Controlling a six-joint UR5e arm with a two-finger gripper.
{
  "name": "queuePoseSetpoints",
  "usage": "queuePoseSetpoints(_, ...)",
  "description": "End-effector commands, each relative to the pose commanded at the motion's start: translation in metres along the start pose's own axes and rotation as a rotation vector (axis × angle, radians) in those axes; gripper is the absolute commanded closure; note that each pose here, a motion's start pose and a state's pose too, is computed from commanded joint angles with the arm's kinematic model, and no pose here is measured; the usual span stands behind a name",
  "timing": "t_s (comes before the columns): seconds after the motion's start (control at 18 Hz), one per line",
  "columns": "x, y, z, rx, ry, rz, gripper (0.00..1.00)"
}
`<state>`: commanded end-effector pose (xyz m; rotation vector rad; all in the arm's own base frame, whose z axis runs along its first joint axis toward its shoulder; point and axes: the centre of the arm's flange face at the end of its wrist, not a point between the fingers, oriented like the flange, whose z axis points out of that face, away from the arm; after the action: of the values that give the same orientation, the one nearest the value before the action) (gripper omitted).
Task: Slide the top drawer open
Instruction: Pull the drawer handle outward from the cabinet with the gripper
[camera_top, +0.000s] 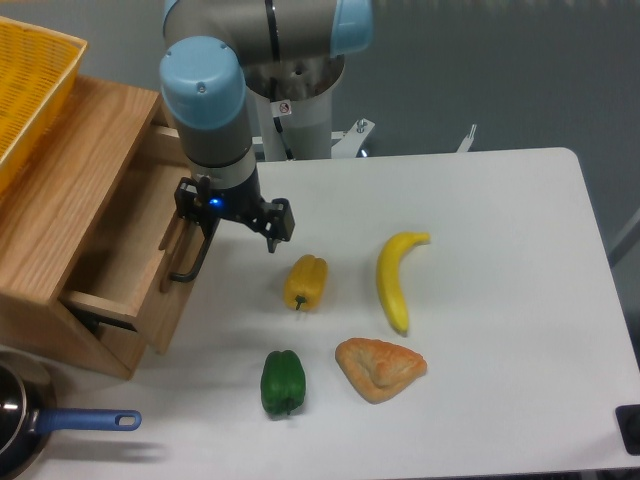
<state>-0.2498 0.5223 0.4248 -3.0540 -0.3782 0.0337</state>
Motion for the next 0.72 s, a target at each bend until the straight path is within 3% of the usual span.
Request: queuePoseSetpoints(0.72, -0.041, 0.008, -0.009, 0.009, -0.015, -0.03, 0.0)
